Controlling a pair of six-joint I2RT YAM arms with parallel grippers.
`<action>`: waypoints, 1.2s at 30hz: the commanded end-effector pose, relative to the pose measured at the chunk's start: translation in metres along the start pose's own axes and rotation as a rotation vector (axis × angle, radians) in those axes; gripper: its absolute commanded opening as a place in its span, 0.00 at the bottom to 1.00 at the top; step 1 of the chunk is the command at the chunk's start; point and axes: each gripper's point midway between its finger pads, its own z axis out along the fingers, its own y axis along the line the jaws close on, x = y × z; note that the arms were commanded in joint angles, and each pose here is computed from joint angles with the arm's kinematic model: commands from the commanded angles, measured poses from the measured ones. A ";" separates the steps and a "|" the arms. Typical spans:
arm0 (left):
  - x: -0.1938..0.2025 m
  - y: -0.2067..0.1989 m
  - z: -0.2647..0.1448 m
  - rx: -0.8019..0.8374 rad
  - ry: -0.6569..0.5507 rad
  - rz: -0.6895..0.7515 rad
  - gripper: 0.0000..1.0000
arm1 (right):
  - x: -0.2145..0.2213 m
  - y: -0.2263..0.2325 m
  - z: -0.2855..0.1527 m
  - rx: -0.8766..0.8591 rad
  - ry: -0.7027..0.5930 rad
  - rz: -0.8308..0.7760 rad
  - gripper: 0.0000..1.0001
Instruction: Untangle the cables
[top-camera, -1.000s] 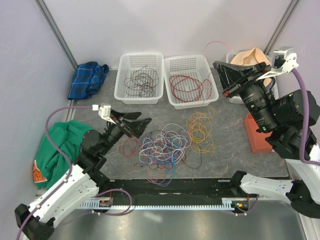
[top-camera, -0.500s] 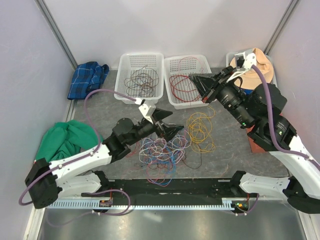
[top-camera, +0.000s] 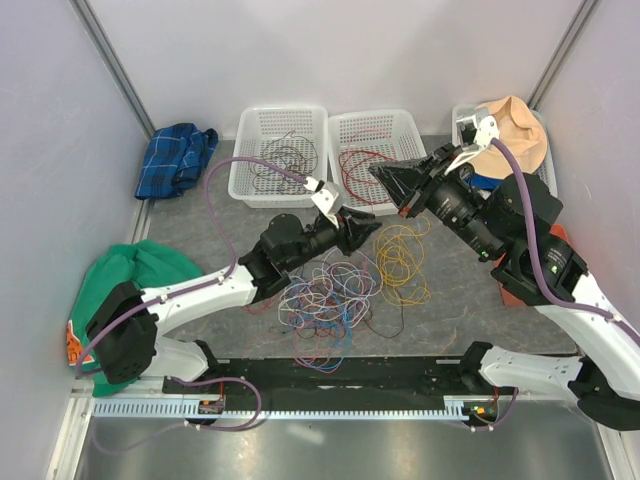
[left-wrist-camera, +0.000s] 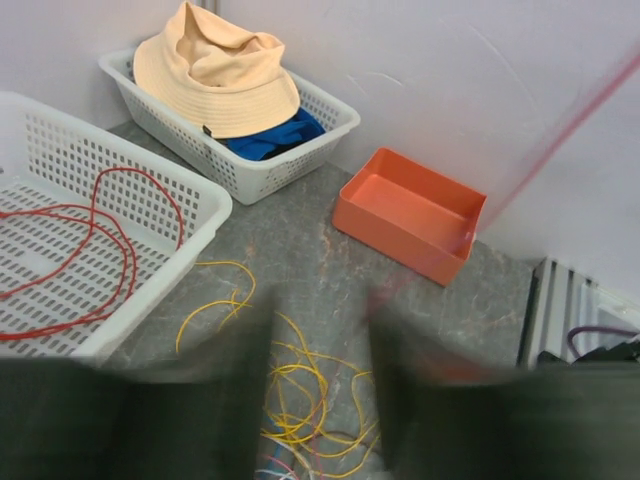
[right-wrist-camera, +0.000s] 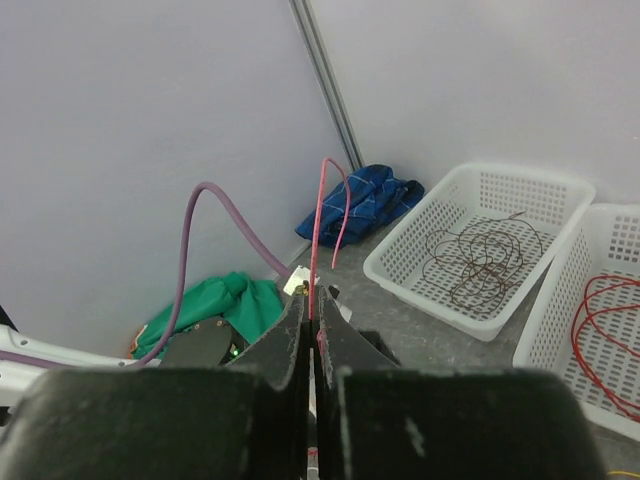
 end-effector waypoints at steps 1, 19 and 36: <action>-0.032 0.003 0.005 -0.036 -0.077 0.052 0.02 | -0.009 0.001 -0.011 -0.011 -0.035 0.014 0.00; -0.199 -0.009 -0.060 -0.196 -0.149 -0.087 0.02 | 0.056 -0.065 -0.068 0.191 -0.036 0.032 0.89; -0.241 -0.019 -0.070 -0.179 -0.210 -0.055 0.02 | 0.193 -0.019 -0.027 -0.157 0.250 0.190 0.79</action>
